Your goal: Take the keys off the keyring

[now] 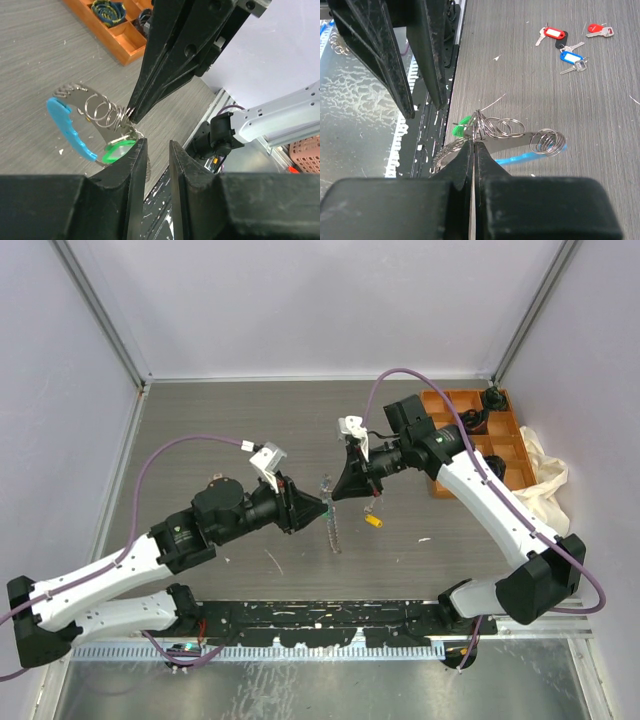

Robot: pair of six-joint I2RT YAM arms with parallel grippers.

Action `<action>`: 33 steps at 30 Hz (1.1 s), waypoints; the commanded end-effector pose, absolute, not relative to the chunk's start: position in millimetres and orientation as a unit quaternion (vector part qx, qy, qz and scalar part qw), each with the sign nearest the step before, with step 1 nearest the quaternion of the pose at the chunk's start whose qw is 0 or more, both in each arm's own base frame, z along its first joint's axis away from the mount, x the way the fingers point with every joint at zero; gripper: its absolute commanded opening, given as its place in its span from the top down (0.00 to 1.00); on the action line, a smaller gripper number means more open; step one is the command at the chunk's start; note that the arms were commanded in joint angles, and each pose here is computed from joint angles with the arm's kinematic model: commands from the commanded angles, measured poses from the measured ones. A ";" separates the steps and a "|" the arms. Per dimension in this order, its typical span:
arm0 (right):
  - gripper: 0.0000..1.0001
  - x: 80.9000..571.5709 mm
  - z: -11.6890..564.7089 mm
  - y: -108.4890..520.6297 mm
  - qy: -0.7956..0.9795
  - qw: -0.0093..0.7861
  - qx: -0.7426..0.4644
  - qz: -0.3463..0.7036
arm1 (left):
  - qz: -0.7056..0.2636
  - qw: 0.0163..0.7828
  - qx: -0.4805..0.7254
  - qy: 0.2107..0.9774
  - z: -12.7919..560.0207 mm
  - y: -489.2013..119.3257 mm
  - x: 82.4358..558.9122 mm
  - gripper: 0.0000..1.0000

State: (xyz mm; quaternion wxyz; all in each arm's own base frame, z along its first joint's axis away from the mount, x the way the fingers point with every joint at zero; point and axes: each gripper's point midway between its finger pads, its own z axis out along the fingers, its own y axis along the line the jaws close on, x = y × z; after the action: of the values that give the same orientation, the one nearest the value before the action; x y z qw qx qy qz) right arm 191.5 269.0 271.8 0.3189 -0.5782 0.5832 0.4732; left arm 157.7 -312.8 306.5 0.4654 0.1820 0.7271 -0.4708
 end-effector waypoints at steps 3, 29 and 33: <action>0.99 191.7 295.2 271.6 0.571 0.353 -0.567 0.477 | -0.461 0.473 0.156 0.735 321.8 -307.0 163.6 0.74; 0.99 191.6 296.9 274.2 0.575 0.349 -0.554 0.490 | -0.380 0.476 0.161 0.777 312.0 -316.2 191.3 0.72; 0.99 190.9 297.7 274.1 0.574 0.350 -0.554 0.491 | -0.367 0.476 0.164 0.782 308.6 -314.9 193.9 0.75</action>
State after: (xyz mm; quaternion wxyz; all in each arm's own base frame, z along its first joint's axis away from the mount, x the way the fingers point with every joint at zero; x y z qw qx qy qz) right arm 197.5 273.4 273.6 0.3200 -0.5456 0.6063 0.4820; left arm 187.7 -315.2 285.5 0.4500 0.1661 0.7967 -0.3677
